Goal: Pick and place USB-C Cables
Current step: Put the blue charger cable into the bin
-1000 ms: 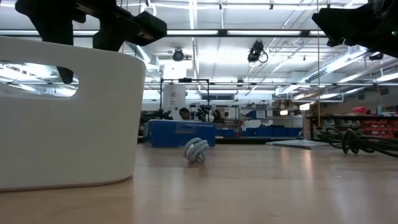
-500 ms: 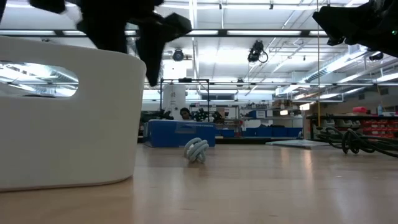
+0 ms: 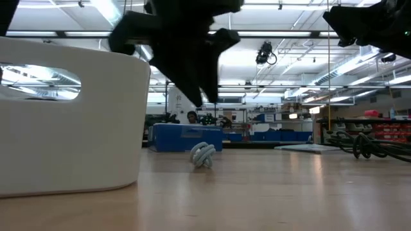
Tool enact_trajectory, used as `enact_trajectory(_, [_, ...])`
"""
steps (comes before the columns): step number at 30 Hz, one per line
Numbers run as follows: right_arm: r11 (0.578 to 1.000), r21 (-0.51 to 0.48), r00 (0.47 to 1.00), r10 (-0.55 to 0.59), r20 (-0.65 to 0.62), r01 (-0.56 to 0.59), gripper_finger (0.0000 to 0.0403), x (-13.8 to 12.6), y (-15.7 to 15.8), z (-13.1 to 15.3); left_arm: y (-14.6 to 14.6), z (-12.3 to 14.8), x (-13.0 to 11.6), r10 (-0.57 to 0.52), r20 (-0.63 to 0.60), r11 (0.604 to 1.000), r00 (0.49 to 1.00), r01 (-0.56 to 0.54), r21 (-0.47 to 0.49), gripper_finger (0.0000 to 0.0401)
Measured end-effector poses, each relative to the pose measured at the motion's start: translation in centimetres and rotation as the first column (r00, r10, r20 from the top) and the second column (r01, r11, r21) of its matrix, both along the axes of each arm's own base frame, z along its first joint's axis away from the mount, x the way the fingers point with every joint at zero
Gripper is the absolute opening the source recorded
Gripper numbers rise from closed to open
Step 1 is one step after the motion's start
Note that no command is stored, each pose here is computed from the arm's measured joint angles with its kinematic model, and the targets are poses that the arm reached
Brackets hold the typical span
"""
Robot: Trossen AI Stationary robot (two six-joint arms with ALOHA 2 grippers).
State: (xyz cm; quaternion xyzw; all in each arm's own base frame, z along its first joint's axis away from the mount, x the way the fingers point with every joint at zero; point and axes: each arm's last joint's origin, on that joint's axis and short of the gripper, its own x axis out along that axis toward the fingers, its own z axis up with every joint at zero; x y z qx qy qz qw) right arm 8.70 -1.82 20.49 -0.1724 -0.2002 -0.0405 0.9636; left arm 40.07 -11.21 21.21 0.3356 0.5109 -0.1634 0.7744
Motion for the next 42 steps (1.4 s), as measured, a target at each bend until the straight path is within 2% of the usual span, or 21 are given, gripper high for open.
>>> enact_trajectory(3, [1.0,-0.003,1.0,0.006,0.001,-0.006,0.0162,0.0,0.0,0.0,0.3,0.4,0.7,-0.023,0.028,1.0,0.999,0.022,0.017,0.0142])
enact_trajectory(12, [1.0,0.004,1.0,0.0,-0.015,0.0,0.0162,0.2,-0.1,-0.1,0.1,4.2,3.0,-0.034,0.255,0.999,0.966,0.043,-0.027,0.0142])
enact_trajectory(16, [1.0,0.004,1.0,0.002,-0.018,-0.002,0.0162,0.2,-0.1,-0.1,0.4,4.3,3.1,-0.026,0.263,0.999,0.964,0.037,-0.037,0.0142])
enact_trajectory(22, [1.0,0.005,1.0,0.001,-0.018,-0.001,0.0162,0.2,-0.1,-0.1,1.4,3.6,3.0,-0.016,0.203,0.992,0.979,0.04,-0.116,0.0142])
enact_trajectory(26, [1.0,0.005,1.0,0.001,-0.018,-0.001,0.0162,0.2,-0.1,-0.1,2.2,2.8,3.0,-0.011,0.138,0.991,0.99,0.029,-0.133,0.0142])
enact_trajectory(31, [1.0,0.005,1.0,0.001,-0.018,-0.001,0.0162,0.2,-0.1,-0.1,2.5,0.1,3.2,-0.007,0.021,0.993,1.0,0.009,-0.114,0.0142])
enact_trajectory(35, [1.0,0.005,1.0,0.001,-0.018,-0.001,0.0162,0.2,-0.1,-0.1,2.2,-2.6,3.3,-0.062,-0.09,0.995,0.994,0.054,-0.087,0.0142])
enact_trajectory(42, [1.0,0.005,1.0,0.001,-0.018,-0.001,0.0162,0.2,-0.1,-0.1,2.0,-4.7,3.2,-0.1,-0.189,0.988,0.977,0.074,-0.138,0.0142])
